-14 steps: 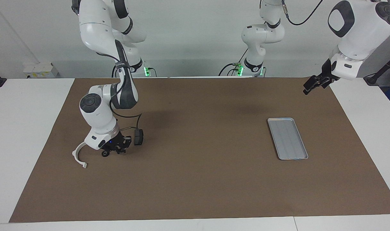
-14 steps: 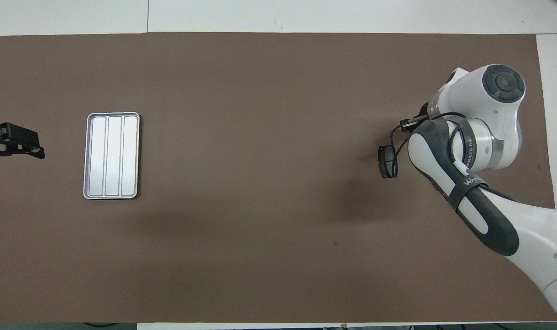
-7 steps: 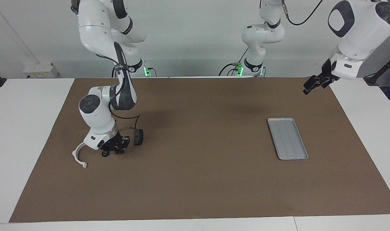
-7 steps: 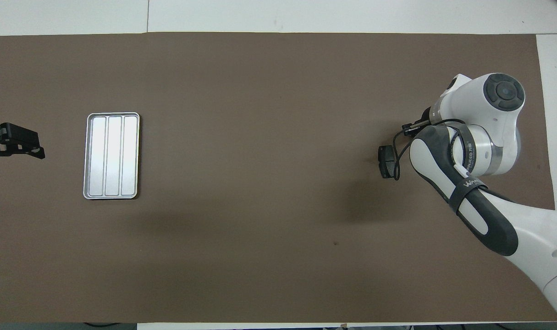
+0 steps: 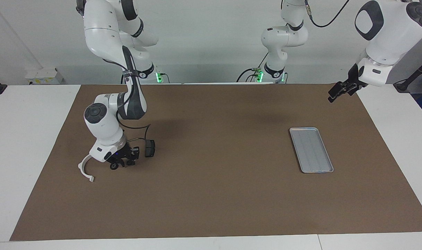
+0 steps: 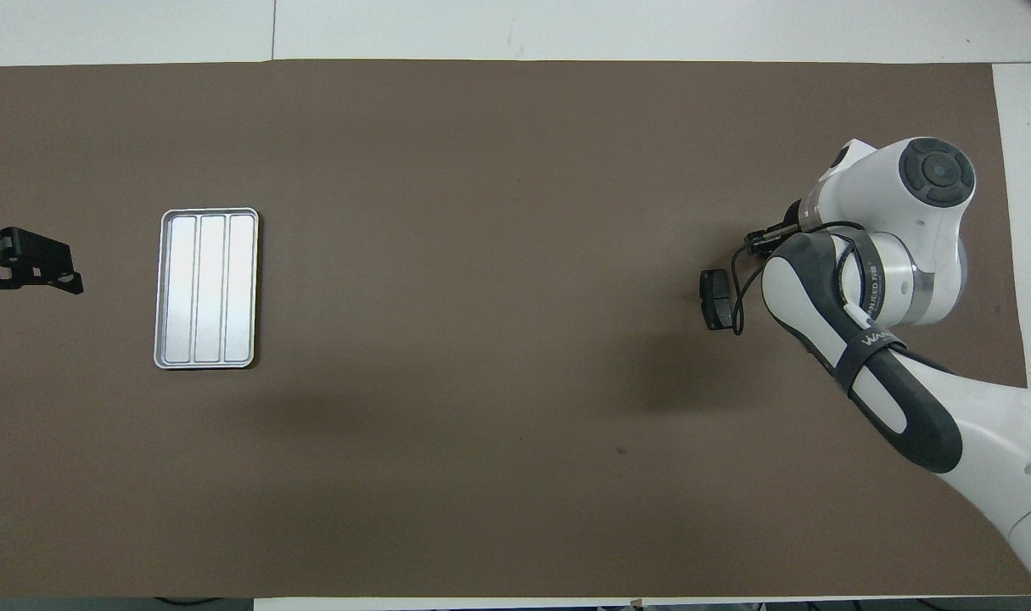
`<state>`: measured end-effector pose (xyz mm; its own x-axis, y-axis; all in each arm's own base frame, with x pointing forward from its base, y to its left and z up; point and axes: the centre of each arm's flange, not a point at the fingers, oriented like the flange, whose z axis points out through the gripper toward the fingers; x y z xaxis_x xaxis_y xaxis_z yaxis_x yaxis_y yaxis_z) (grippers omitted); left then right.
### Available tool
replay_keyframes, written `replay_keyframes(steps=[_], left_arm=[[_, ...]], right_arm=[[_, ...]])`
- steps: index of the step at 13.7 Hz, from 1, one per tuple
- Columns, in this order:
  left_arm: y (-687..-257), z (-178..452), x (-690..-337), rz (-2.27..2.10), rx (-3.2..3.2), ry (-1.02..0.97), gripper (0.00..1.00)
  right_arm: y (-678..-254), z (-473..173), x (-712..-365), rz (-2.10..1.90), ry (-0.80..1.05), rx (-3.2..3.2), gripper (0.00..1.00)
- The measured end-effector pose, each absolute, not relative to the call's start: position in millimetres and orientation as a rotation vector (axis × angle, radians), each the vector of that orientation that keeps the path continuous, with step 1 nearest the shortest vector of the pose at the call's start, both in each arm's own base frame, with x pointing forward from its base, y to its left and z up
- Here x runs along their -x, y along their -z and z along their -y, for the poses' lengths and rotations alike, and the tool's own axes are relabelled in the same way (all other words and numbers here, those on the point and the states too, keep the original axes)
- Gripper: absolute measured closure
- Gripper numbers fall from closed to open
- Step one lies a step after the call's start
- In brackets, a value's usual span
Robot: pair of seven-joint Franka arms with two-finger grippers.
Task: Place bearing gear from tray to pile
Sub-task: 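Lower the second gear beside the first and open the right gripper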
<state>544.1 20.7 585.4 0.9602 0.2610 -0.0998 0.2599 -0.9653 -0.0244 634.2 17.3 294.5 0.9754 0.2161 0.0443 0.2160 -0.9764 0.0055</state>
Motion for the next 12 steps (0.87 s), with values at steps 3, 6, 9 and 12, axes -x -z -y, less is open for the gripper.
replay_keyframes(steps=[3, 6, 9, 12], left_arm=[[-585.4, -20.7, -544.1, 0.412, 3.099, -0.160, 0.00], [-585.4, -20.7, -544.1, 0.412, 3.099, -0.160, 0.00], [-585.4, -20.7, -544.1, 0.412, 3.099, -0.160, 0.00], [-585.4, -20.6, -544.1, 0.412, 3.099, -0.160, 0.00]], right_arm=[[-297.7, -17.4, -636.5, -0.341, -0.088, -3.120, 0.20], [-310.8, -17.2, -643.4, -0.340, -0.123, -3.117, 0.10], [-357.8, -15.1, -653.5, -0.326, -0.076, -3.121, 0.10], [-461.1, -13.9, -650.9, -0.287, -0.070, -3.123, 0.08]])
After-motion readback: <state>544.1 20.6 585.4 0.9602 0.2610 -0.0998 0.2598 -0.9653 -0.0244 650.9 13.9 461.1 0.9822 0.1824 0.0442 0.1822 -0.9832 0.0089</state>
